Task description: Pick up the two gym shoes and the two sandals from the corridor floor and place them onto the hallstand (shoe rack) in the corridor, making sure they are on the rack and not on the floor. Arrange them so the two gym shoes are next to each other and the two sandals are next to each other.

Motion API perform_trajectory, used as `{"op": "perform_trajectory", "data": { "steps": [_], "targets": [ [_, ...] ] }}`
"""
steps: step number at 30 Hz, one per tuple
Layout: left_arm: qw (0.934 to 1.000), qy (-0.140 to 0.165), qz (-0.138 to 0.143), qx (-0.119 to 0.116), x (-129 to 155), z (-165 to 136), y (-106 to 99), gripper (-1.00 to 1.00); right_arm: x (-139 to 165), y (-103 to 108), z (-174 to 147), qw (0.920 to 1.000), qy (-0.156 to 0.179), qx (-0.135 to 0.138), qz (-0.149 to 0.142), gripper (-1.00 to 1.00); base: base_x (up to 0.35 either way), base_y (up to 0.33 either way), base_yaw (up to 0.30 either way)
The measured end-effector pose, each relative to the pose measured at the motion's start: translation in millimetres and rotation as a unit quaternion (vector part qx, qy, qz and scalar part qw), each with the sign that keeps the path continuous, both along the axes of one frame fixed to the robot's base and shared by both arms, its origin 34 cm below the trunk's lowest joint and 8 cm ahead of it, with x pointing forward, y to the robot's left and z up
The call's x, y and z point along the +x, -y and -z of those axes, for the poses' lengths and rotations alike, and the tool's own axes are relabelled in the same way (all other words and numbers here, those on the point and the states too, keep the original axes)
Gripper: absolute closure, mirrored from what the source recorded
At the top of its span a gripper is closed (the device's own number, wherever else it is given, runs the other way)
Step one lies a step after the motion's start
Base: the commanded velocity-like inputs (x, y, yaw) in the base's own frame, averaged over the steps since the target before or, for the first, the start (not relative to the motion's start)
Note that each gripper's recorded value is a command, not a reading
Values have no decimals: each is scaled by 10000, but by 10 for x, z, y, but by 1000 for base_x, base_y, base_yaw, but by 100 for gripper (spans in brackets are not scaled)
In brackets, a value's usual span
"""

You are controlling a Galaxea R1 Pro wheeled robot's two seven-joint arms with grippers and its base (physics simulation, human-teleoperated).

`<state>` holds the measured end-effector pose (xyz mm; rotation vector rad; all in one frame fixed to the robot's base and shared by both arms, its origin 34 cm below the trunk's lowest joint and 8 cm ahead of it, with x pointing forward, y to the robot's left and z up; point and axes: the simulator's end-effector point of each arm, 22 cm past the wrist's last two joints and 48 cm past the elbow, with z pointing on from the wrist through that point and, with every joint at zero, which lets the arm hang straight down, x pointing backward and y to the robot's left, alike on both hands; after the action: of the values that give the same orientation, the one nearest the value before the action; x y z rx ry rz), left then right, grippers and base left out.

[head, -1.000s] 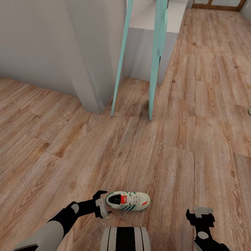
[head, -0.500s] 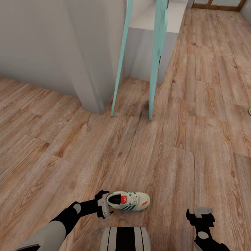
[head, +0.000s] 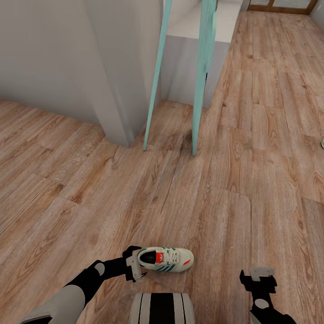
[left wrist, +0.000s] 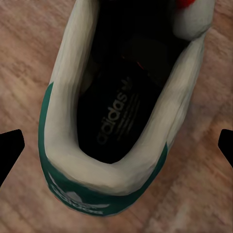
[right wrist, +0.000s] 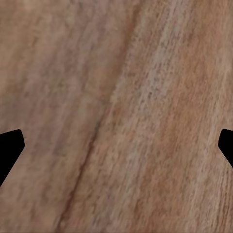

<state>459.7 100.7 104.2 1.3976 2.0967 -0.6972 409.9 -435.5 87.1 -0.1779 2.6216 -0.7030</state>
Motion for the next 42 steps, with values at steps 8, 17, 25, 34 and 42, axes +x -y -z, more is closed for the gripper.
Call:
{"op": "perform_trajectory", "data": {
  "steps": [8, 17, 25, 34, 42],
  "targets": [
    [10000, -1, -1, 1, 0, 0, 0, -100, -3, -42, 11, 10000, -2, 29, 4, -100, 0, 0, 0],
    [10000, 34, -40, 23, 23, 5, -10, -100, -3, -66, 16, 10000, 0, 45, 7, -100, 0, 0, 0],
    [10000, 45, -57, 31, 30, 7, -13, 100, -6, -72, 19, 10000, -3, 48, 8, -100, 0, 0, 0],
    [10000, 44, -39, 20, 23, 4, -6, 100, -4, -74, 19, 10000, -2, 52, 7, -100, 0, 0, 0],
    [10000, 44, -39, 20, 23, 4, -6, 100, -5, -73, 18, 10000, -2, 48, 8, -100, 0, 0, 0]
  ]
}}
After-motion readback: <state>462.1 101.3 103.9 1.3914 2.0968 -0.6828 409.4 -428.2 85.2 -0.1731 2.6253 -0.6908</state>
